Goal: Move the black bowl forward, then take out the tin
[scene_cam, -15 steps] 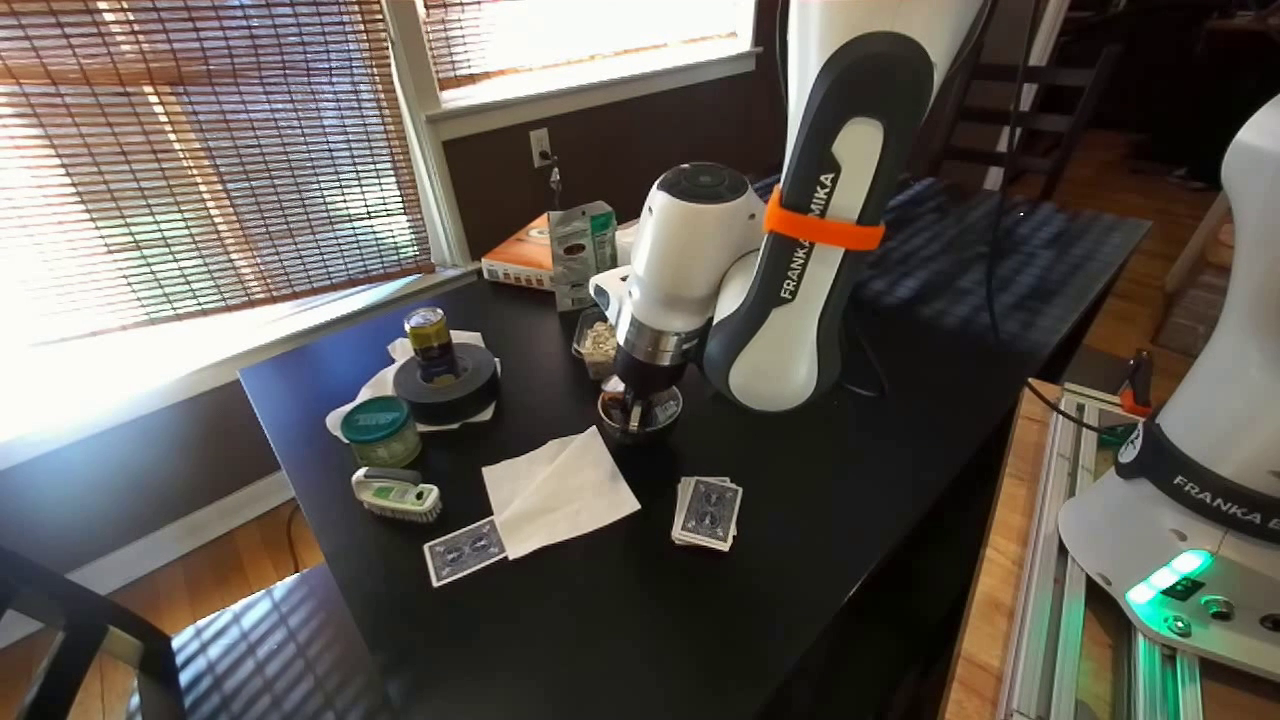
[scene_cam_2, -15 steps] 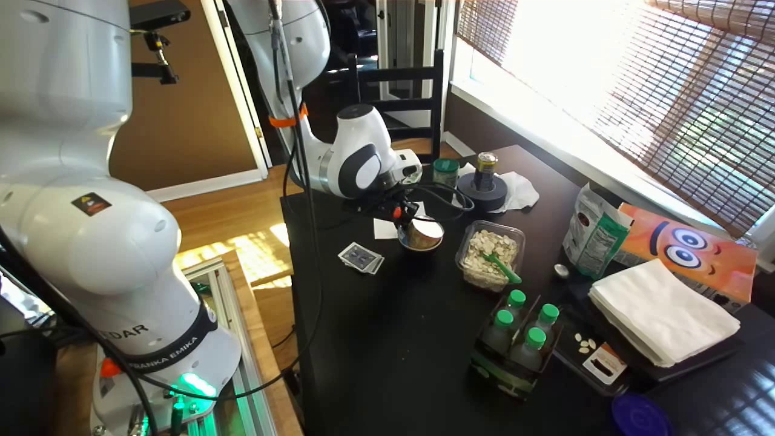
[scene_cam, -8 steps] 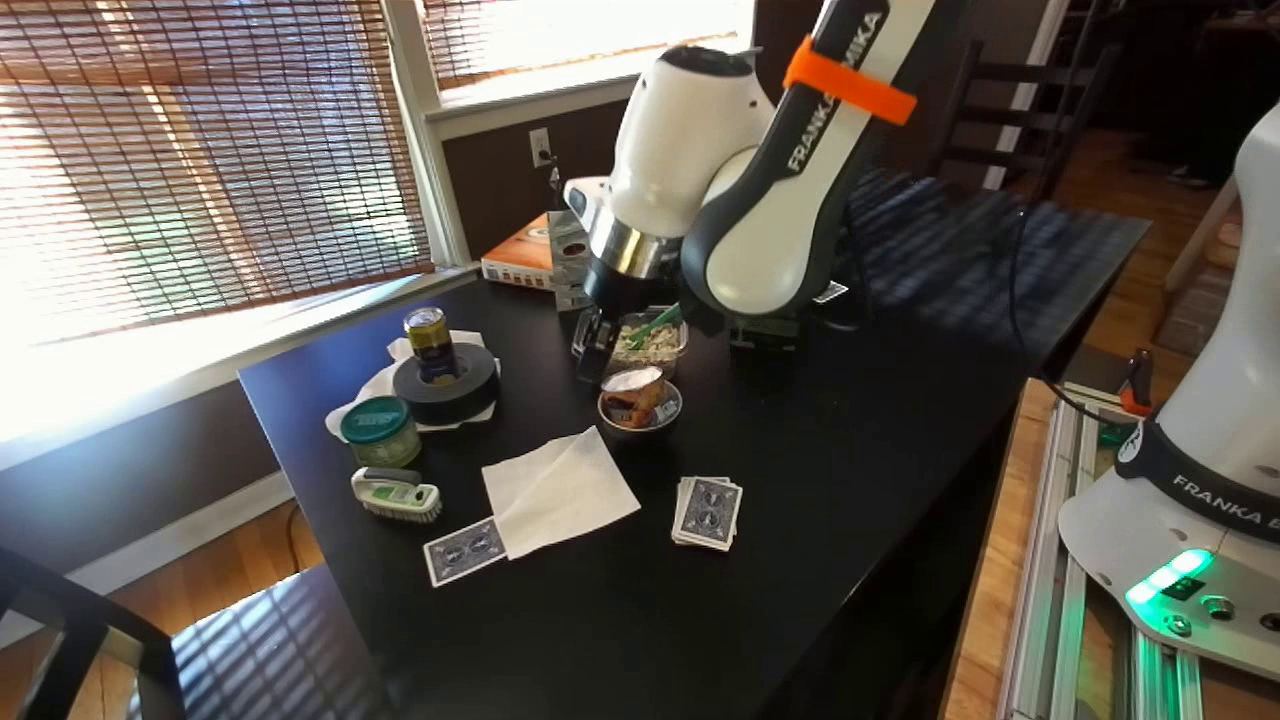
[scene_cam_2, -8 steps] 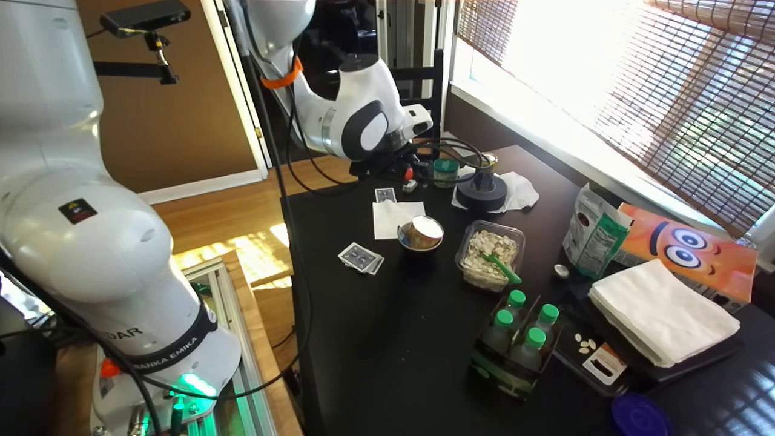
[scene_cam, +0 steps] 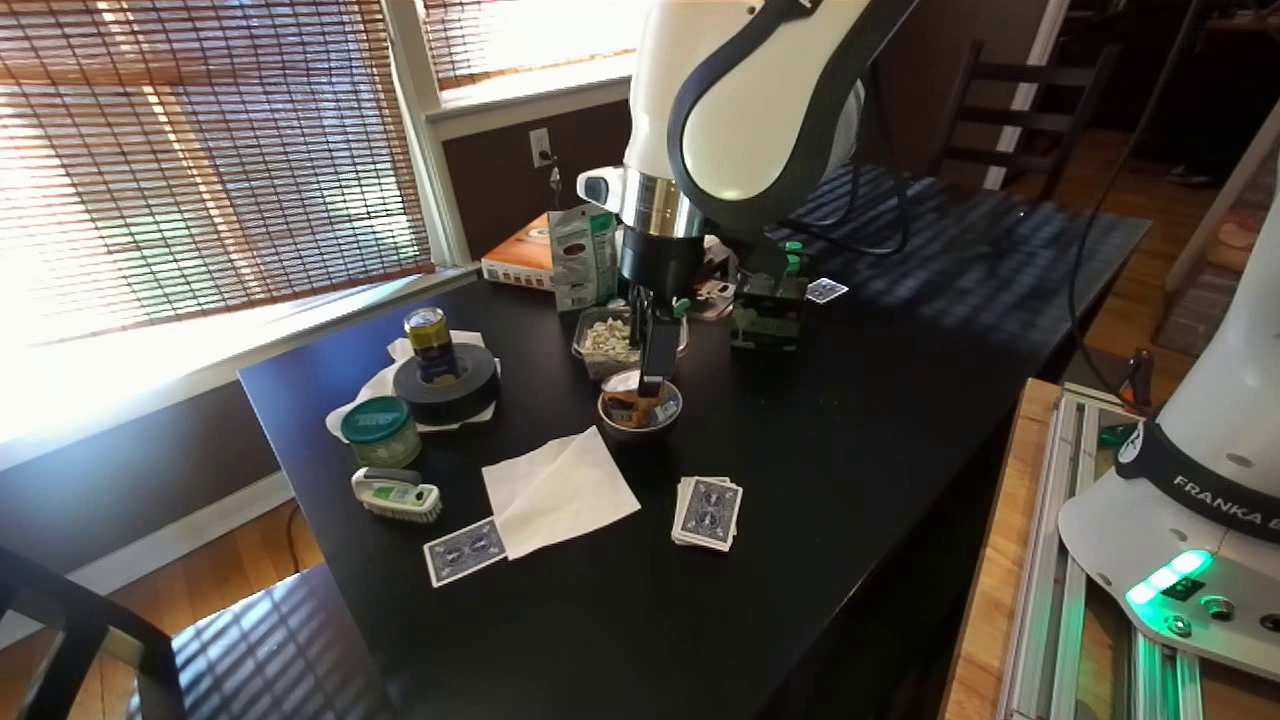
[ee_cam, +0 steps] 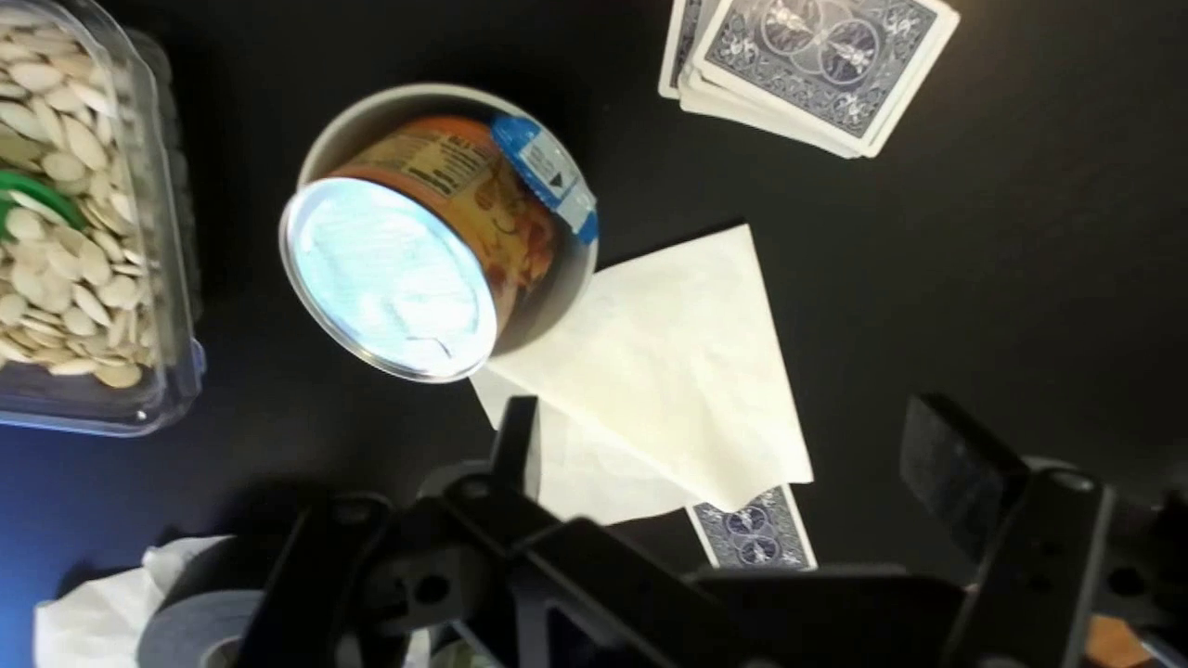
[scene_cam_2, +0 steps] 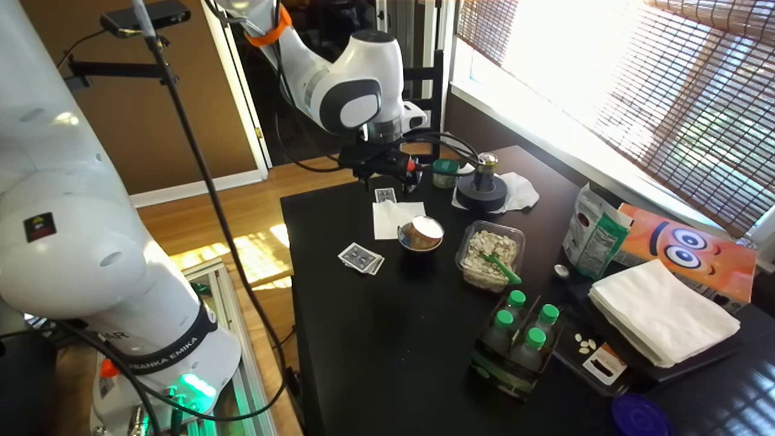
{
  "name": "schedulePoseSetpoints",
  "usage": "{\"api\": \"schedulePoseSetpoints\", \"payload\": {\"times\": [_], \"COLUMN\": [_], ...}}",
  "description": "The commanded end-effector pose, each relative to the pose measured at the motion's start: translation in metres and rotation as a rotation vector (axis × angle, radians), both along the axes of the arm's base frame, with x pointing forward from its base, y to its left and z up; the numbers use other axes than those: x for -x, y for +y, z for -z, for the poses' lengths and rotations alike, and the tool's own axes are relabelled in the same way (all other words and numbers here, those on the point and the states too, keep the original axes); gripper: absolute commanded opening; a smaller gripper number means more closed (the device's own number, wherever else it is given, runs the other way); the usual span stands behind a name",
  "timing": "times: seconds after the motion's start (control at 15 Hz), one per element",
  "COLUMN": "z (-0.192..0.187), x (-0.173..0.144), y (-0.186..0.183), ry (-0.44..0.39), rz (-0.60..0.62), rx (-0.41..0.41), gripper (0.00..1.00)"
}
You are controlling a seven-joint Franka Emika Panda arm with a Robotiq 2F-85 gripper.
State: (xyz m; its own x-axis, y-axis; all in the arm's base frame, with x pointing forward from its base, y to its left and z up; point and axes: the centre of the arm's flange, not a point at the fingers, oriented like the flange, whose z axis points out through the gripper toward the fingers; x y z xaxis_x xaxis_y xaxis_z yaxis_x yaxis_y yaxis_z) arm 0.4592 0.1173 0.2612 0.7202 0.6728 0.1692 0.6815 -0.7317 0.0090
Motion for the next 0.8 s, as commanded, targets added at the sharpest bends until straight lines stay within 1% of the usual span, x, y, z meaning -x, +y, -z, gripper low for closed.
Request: {"api": "schedulePoseSetpoints", "payload": {"times": [0.0,0.07,0.2,0.4,0.47,0.6,0.67,0.73], "z": [0.01,0.014,0.028,0.042,0.043,0.031,0.041,0.039], "x": [0.002,0.002,-0.002,-0.006,-0.007,-0.01,-0.003,-0.005], "y": [-0.01,-0.01,-0.017,-0.025,-0.028,-0.031,-0.03,-0.029], "ry": [-0.081,-0.093,-0.108,-0.076,-0.08,-0.08,-0.061,-0.066], "rz": [-0.102,-0.133,-0.207,-0.268,-0.27,-0.253,-0.244,-0.244], "rx": [-0.023,-0.01,0.069,0.118,0.125,0.059,0.094,0.084], "gripper": [1.0,1.0,1.0,1.0,1.0,1.0,1.0,1.0]}}
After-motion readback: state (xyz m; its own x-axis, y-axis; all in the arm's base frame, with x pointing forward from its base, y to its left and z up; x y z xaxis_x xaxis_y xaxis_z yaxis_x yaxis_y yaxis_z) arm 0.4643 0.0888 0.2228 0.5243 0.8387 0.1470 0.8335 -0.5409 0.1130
